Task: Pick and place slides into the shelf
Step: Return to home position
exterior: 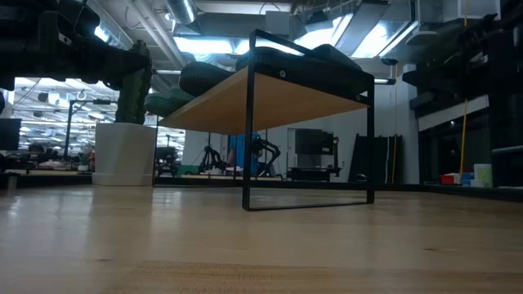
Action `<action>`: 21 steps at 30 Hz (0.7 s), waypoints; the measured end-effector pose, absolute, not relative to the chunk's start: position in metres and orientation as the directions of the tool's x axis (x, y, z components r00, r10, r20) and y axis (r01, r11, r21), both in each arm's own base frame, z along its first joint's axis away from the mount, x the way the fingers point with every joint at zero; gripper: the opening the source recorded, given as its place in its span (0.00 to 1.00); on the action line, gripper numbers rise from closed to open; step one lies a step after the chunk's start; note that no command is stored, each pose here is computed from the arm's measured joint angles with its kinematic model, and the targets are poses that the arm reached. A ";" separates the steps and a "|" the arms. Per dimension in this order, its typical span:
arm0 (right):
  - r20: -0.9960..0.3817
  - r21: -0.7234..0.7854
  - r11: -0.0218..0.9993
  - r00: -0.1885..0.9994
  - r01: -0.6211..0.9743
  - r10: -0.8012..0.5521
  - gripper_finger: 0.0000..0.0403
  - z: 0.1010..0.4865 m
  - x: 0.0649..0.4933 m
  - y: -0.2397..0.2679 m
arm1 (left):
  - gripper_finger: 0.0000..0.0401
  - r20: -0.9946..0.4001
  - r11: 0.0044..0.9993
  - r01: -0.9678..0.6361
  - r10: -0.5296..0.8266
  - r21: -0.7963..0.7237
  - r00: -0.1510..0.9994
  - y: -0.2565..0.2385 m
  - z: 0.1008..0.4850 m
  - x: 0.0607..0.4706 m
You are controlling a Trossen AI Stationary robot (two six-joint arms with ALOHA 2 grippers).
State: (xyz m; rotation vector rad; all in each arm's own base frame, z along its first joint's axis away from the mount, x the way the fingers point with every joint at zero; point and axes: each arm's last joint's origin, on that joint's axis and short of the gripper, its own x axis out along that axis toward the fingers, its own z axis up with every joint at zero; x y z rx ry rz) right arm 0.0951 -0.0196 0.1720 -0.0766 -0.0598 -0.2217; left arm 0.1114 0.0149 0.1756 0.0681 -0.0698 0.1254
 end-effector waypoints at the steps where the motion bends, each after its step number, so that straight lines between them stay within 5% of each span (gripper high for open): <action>1: 0.075 -0.062 0.973 0.973 0.221 -0.216 0.01 0.173 0.095 -0.020 | 0.00 0.073 0.990 -0.127 0.122 0.063 0.990 0.015 0.176 0.111; 21: 0.129 0.021 0.977 0.968 0.214 -0.214 0.01 0.178 0.095 -0.019 | 0.00 0.073 0.990 -0.127 0.122 0.063 0.990 0.015 0.176 0.111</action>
